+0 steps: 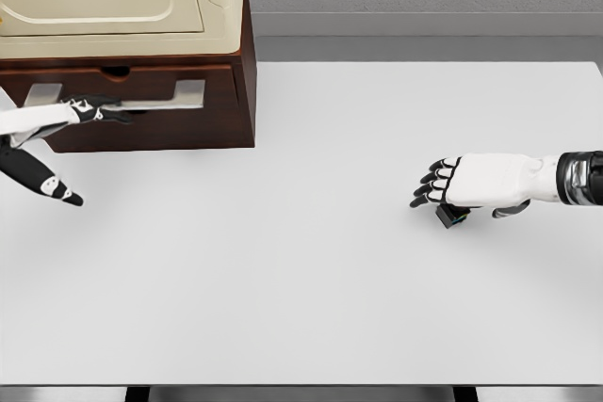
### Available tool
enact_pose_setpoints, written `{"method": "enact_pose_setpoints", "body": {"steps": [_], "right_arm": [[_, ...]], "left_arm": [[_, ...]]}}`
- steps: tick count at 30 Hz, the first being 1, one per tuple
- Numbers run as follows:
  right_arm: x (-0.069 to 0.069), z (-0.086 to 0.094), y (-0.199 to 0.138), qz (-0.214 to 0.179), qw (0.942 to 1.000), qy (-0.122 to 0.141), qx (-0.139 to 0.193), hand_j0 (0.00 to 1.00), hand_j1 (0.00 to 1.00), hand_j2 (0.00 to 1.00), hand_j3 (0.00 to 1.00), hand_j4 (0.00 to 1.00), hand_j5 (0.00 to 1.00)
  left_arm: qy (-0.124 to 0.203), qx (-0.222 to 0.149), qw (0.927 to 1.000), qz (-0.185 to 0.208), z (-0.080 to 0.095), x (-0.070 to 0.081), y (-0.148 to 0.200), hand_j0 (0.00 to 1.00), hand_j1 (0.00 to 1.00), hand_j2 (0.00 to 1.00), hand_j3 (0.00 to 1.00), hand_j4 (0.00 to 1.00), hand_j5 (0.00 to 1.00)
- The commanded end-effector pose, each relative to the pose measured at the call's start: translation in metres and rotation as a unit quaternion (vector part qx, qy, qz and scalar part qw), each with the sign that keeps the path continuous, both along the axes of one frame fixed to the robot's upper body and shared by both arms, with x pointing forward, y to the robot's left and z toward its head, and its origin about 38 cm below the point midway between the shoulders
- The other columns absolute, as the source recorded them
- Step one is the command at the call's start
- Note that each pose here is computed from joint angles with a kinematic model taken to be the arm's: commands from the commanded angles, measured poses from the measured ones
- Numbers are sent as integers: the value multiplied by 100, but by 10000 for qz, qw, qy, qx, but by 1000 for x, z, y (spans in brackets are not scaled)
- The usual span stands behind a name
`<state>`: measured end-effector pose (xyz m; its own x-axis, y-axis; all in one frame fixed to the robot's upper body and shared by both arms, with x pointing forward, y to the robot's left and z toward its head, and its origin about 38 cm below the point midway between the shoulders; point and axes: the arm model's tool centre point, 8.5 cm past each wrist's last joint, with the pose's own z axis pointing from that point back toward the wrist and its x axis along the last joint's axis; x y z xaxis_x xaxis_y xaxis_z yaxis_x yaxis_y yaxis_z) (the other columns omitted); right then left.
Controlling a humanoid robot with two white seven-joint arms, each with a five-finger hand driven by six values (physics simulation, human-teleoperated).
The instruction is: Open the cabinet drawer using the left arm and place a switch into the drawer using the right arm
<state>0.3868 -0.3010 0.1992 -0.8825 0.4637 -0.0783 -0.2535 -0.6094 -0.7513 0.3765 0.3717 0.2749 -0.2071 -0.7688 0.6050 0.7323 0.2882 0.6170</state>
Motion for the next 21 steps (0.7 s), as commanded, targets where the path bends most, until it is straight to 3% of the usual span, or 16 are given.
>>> {"method": "enact_pose_setpoints", "body": {"steps": [1, 21], "right_arm": [[0, 0, 0, -16, 10000, 4, 14, 100, 100, 100, 100, 100, 100], [0, 1, 0, -19, 10000, -3, 17, 100, 100, 100, 100, 100, 100]], "left_arm": [[19, 498, 9987, -144, -12, -5, 10, 100, 100, 100, 100, 100, 100], [175, 435, 9980, -431, -15, -25, 26, 100, 100, 100, 100, 100, 100]]}}
